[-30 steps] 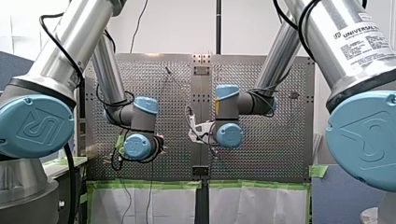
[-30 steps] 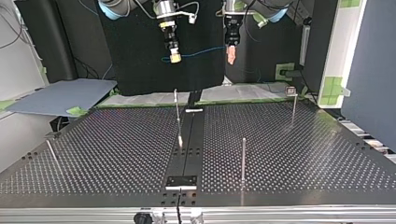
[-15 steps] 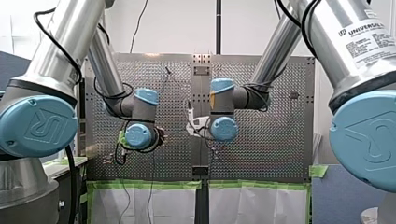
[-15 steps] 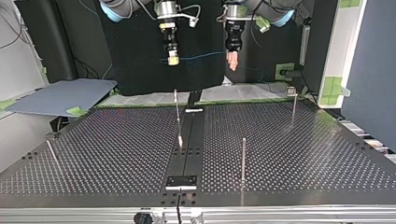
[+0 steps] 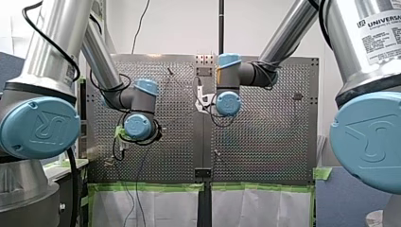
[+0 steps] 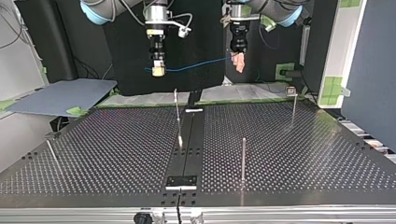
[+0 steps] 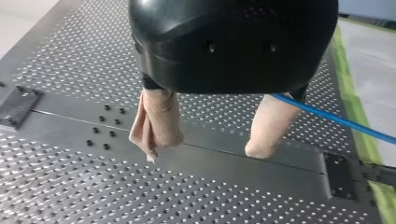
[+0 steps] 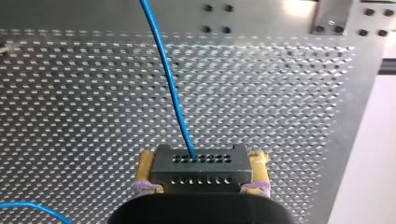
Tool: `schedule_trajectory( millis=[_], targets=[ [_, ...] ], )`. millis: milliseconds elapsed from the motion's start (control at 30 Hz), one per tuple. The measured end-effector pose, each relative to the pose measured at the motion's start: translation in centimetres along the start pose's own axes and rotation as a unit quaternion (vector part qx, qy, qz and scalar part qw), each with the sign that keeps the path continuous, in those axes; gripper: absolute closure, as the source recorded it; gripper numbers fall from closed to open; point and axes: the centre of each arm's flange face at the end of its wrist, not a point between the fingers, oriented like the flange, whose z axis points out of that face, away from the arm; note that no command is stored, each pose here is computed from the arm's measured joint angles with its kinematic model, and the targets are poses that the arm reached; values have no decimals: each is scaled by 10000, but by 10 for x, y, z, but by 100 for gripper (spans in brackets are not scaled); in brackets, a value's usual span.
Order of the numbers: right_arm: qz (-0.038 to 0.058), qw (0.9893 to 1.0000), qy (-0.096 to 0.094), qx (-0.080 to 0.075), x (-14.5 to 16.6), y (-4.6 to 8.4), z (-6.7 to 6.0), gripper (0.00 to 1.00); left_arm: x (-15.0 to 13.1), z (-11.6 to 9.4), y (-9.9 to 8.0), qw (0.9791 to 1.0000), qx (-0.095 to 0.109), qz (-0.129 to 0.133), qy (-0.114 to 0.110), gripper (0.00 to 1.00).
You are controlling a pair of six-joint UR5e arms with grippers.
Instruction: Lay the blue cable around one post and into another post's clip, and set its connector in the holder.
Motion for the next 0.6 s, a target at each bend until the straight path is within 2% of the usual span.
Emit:
schedule_trajectory(
  millis=[167, 333, 467, 600],
  targets=[
    [-8, 10000, 22, 72, 19, -2, 11, 100, -25, 5, -7, 9997, 13, -208, -133, 0],
    [-31, 9999, 1, 96, 35, -2, 16, 100, -53, 9, -17, 9987, 158, -405, -268, 0],
    [-45, 9999, 47, 107, 51, 0, 15, 100, -80, 12, -28, 9967, 342, -625, -394, 0],
    [-58, 9999, 115, 101, 68, 3, 13, 100, -110, 16, -33, 9948, 315, -772, -585, 0]
  ],
)
